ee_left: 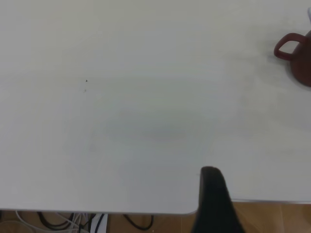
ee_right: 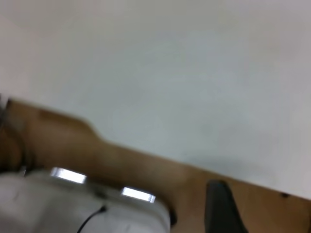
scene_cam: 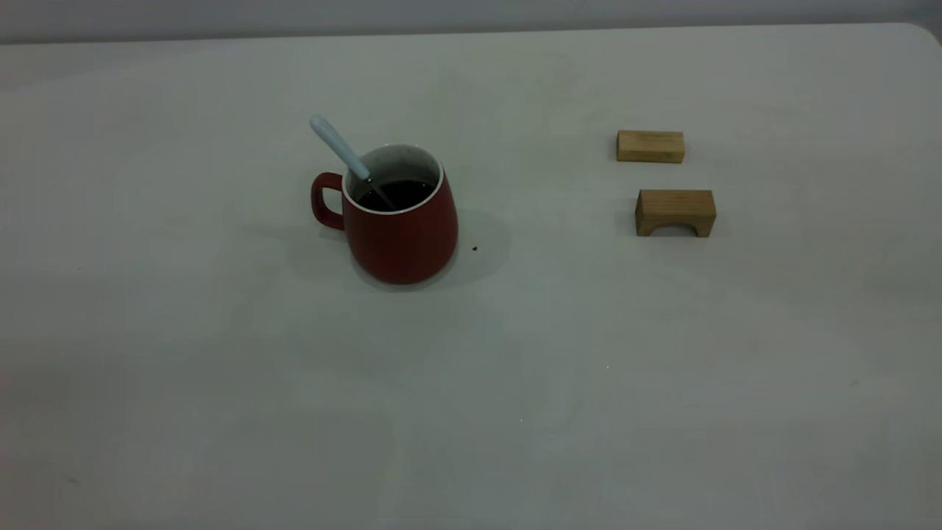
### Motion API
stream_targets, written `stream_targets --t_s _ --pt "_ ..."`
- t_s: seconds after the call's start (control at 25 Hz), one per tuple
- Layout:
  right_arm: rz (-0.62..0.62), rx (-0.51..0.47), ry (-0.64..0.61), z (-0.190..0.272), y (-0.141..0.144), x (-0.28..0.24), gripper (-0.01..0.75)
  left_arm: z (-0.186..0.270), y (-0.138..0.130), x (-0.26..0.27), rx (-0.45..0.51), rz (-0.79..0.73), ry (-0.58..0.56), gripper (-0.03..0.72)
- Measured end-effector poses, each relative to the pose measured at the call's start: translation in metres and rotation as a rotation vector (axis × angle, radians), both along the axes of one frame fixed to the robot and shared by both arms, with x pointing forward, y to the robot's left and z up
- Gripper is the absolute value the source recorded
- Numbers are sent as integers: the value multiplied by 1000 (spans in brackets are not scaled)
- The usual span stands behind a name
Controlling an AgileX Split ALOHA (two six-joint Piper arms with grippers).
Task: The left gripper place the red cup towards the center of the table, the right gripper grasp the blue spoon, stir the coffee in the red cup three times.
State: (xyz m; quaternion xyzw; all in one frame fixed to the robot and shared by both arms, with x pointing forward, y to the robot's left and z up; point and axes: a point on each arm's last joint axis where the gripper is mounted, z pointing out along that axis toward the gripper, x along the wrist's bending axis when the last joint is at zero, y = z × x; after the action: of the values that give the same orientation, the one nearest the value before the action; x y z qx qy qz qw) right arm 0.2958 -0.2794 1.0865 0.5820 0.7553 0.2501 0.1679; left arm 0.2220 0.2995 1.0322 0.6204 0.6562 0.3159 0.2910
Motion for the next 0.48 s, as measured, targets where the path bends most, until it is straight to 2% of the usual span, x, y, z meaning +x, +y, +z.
stream_targets --t_s 0.24,0.48 --pt "-149 27 -182 -29 -17 -37 474 0 0 0 0 0 0 560" --pt "-241 13 -256 -49 -20 -44 474 0 0 0 0 0 0 560"
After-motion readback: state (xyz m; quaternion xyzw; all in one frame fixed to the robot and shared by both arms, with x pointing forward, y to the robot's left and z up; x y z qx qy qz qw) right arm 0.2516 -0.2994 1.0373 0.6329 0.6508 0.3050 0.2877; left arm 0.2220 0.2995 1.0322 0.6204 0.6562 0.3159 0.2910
